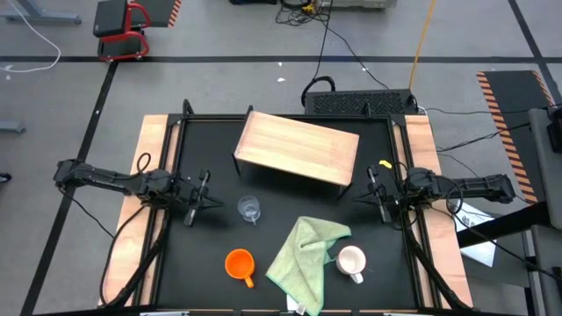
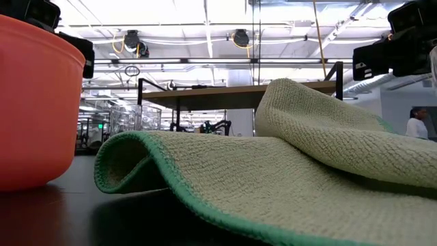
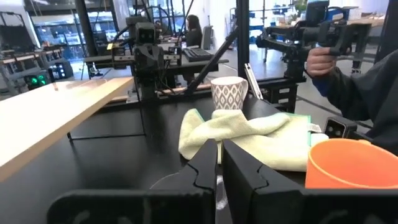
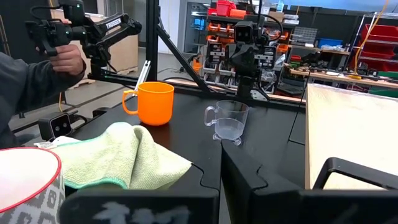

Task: Stack small to large cups/mugs on shelf
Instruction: Put the transparent mug on the shelf

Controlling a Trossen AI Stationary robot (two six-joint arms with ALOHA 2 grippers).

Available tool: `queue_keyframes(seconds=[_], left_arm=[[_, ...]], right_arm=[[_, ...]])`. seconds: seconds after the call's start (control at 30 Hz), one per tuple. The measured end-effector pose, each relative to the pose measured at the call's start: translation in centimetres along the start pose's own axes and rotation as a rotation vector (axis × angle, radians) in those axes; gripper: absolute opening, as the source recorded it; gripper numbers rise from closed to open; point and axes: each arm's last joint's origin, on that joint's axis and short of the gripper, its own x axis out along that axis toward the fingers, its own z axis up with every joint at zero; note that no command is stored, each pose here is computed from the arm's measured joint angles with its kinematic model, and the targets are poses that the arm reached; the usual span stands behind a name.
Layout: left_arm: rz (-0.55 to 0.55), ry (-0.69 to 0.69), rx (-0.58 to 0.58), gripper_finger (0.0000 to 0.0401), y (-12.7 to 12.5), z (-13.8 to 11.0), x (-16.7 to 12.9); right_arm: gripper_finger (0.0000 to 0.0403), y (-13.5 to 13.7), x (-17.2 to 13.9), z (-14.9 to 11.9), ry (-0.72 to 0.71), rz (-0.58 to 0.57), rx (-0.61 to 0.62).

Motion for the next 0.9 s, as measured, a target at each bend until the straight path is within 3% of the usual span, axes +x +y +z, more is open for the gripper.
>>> queue_keyframes(seconds=[0.47, 0.9], left_arm=[[0.064, -0.091, 0.009, 0.0003, 0.4, 3.0, 0.4], [0.131, 0.062, 0.01, 0.0001, 2.0, 5.4, 3.3]], right_arm=[[0.0, 0.0, 0.0, 0.0, 0.001, 0.0, 0.0], [0.0, 0.0, 0.0, -0.1, 0.007, 0.0, 0.001]])
